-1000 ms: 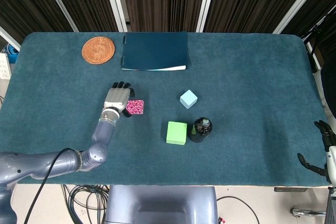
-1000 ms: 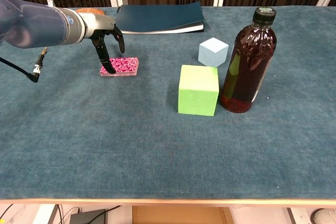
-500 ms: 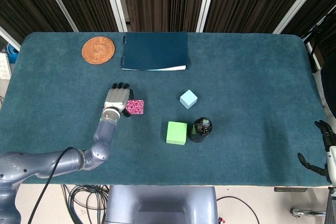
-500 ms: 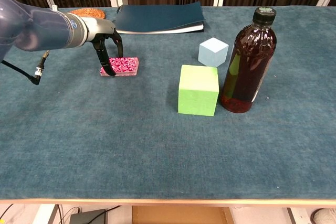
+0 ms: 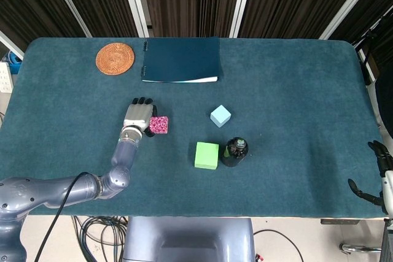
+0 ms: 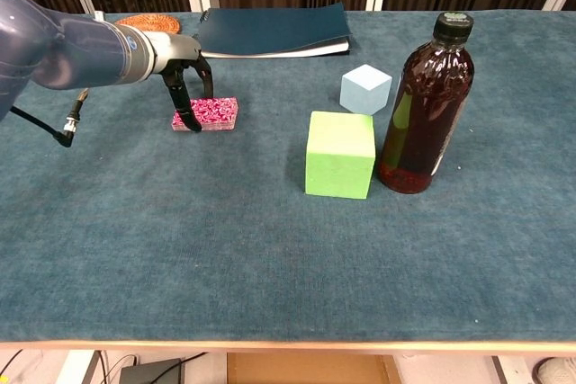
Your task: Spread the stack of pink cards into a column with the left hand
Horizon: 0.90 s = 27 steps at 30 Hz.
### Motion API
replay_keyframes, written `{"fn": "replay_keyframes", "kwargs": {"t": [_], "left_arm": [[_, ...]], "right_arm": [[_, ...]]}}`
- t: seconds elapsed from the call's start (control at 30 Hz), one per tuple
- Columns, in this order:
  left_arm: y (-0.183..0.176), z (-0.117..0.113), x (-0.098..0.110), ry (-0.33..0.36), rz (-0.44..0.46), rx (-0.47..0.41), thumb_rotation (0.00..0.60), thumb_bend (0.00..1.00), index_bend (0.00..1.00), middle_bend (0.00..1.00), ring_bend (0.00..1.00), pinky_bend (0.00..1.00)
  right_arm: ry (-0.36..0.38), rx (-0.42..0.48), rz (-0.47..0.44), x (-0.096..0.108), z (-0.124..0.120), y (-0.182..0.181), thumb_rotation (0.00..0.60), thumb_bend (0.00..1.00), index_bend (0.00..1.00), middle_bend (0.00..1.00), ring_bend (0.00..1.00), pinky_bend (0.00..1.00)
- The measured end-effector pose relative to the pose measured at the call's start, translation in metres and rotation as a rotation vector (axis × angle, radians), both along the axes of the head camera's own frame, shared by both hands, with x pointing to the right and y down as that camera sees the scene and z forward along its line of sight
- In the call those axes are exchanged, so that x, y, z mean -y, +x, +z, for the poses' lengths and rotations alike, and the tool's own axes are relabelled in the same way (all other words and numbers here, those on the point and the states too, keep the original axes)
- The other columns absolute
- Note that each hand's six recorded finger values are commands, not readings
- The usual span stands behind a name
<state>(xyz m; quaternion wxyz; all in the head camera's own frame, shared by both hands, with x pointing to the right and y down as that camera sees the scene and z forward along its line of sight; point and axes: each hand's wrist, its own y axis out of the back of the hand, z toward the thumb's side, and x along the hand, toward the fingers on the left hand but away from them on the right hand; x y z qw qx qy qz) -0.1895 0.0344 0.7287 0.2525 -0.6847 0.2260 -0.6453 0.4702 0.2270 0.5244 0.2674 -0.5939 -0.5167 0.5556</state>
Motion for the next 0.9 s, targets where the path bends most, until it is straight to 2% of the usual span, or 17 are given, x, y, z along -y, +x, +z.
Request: {"fn": "replay_keyframes", "kwargs": {"t": [0.9], "left_arm": [[-0.003, -0.003, 0.0014, 0.014, -0.017, -0.015, 0.6, 0.26, 0.5, 0.17, 0.03, 0.04]], "right_arm": [[-0.006, 0.008, 0.004, -0.0002, 0.0005, -0.0001, 0.6, 0.27, 0.1, 0.06, 0.14, 0.19]]}}
